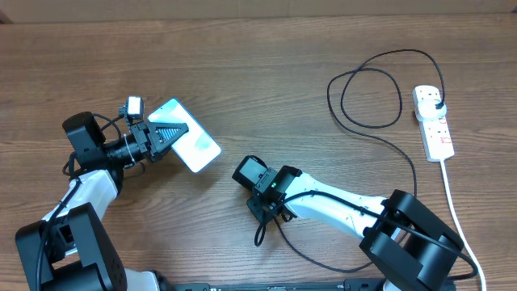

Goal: Plug charger to phone and switch on socket

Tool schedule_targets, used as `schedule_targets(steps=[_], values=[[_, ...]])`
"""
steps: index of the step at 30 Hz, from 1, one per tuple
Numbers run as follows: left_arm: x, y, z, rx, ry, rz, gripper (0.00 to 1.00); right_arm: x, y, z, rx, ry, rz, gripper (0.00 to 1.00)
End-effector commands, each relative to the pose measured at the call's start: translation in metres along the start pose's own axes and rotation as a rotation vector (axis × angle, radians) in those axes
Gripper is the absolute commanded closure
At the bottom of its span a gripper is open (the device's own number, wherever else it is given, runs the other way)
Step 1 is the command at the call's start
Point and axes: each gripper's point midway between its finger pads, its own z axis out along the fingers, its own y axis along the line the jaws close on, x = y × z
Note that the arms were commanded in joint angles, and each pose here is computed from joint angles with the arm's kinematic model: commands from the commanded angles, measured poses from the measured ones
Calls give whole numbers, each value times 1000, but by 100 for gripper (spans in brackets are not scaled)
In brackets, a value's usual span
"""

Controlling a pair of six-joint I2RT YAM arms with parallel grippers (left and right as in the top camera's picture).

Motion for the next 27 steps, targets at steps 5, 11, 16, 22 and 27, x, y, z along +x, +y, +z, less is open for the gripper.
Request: schedule_targets(steps=[5, 11, 16, 22, 27], values=[[3, -14, -1, 52, 45, 17, 96, -5, 11, 0, -49, 1, -66, 57], [3, -14, -1, 53, 46, 17, 96, -3, 12, 0, -56, 8, -71, 87], [3, -14, -1, 53, 45, 22, 96, -6, 12, -4, -56, 5, -70, 96], [3, -14, -1, 53, 45, 22, 96, -16, 18, -24, -81, -20, -70, 96], [6, -15, 1, 58, 59, 22, 96, -21, 41, -81, -227, -99, -82, 96]])
